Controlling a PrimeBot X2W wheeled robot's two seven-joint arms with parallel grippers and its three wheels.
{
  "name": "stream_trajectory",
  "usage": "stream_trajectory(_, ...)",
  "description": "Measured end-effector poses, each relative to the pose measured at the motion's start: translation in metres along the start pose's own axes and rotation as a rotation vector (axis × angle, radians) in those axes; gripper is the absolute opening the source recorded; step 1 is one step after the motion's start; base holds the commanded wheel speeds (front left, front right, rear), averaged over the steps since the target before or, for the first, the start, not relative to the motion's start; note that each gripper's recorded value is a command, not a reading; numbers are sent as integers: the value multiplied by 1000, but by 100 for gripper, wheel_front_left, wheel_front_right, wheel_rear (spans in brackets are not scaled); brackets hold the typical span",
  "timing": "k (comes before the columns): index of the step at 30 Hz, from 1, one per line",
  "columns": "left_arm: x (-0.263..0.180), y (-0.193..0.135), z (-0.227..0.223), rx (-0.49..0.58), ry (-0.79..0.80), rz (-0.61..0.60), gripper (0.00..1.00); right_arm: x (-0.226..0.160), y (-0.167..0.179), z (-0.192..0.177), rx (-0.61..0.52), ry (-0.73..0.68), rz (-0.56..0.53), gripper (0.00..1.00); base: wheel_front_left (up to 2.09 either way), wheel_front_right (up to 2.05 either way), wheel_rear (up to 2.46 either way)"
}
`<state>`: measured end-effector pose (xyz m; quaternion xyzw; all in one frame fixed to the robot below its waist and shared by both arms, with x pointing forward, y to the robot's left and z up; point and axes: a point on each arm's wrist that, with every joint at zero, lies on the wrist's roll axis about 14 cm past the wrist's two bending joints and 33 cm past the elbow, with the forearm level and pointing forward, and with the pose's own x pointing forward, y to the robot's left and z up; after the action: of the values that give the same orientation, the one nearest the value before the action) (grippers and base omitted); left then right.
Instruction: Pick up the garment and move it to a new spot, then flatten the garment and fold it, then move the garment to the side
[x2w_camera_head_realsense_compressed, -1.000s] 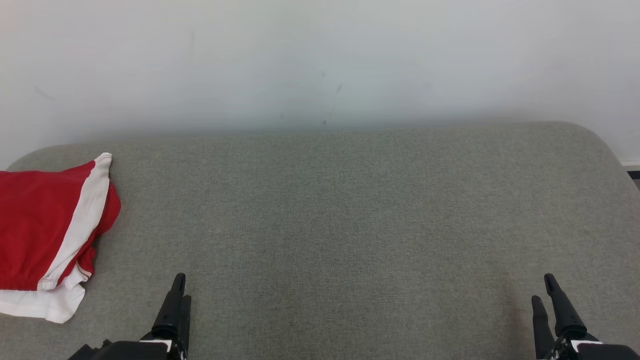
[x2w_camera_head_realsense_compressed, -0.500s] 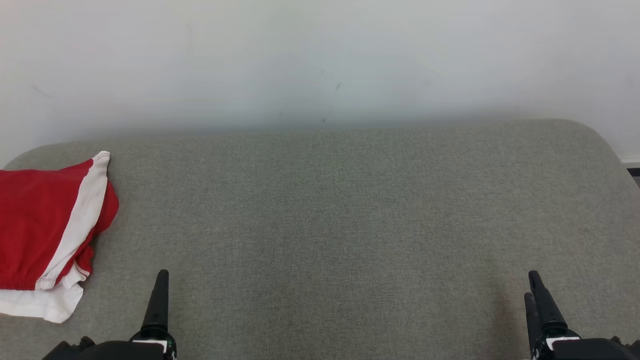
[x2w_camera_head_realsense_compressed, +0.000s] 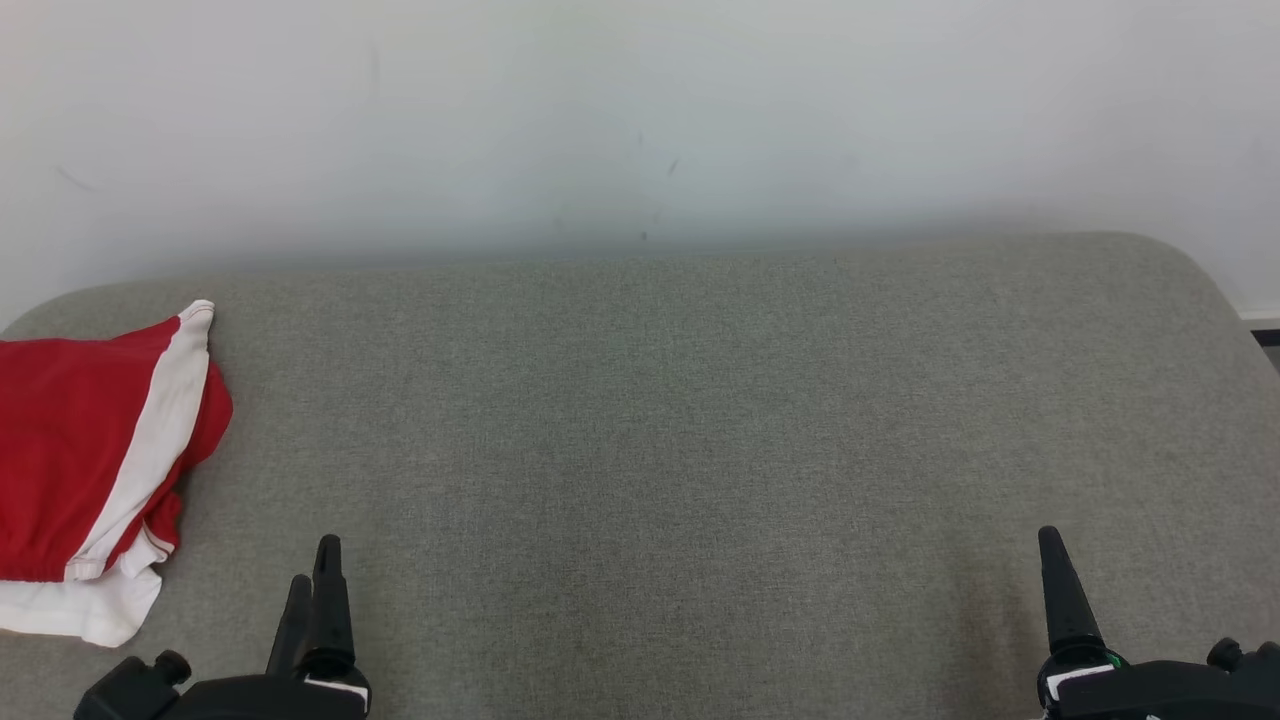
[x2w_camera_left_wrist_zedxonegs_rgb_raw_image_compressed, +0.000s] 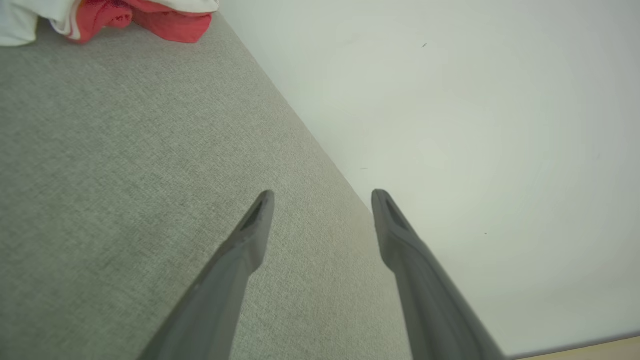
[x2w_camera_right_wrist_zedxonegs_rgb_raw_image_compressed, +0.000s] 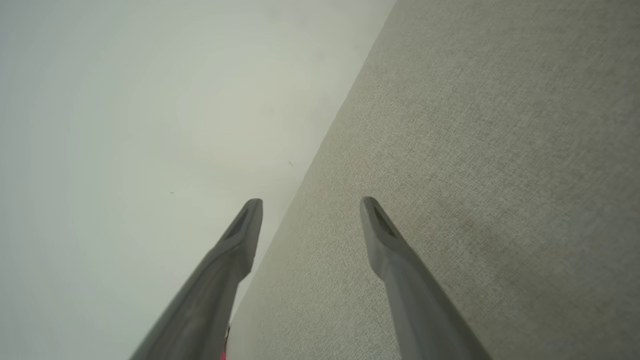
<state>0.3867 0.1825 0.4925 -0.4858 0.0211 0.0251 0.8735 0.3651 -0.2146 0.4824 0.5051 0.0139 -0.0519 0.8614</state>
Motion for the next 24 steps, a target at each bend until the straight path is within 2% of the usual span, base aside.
stream_trajectory(6,-2,-4,-7,159,14,-5,100,1,6,-5,-156,8,21,100,0,0,0)
stream_trajectory(12,-2,-10,-10,263,10,-30,100,2,12,-11,-279,18,45,100,0,0,0)
stream_trajectory(24,-7,-15,-9,396,-2,-73,100,0,17,-18,-436,23,74,100,0,0,0)
